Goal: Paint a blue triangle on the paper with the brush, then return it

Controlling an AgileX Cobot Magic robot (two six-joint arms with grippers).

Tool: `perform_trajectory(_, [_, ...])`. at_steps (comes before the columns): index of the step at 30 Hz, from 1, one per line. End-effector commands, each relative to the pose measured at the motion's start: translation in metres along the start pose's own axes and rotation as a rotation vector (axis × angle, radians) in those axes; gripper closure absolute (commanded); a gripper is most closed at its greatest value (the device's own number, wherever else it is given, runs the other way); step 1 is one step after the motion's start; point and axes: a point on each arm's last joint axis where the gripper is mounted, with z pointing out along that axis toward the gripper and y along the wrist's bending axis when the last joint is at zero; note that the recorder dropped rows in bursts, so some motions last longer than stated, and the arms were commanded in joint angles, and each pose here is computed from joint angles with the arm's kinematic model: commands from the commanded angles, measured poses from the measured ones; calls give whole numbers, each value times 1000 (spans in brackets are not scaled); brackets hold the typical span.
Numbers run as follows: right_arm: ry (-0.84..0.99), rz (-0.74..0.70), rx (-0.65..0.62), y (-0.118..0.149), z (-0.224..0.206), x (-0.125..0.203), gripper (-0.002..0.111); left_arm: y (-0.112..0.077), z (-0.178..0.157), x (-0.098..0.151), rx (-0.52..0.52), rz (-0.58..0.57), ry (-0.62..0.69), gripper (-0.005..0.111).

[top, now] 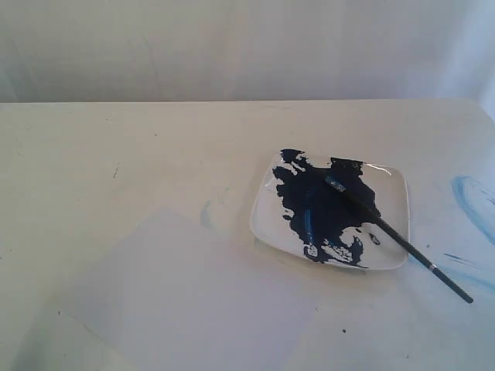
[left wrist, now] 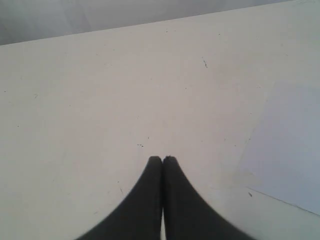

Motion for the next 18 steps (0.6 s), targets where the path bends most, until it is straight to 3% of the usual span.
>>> perform_trajectory(1, [-8, 4, -5, 0, 0, 0, 108, 0, 0, 1, -2, -7, -2, 107])
perform_trajectory(18, [-12, -28, 5, -1, 0, 0, 108, 0, 0, 1, -2, -7, -2, 107])
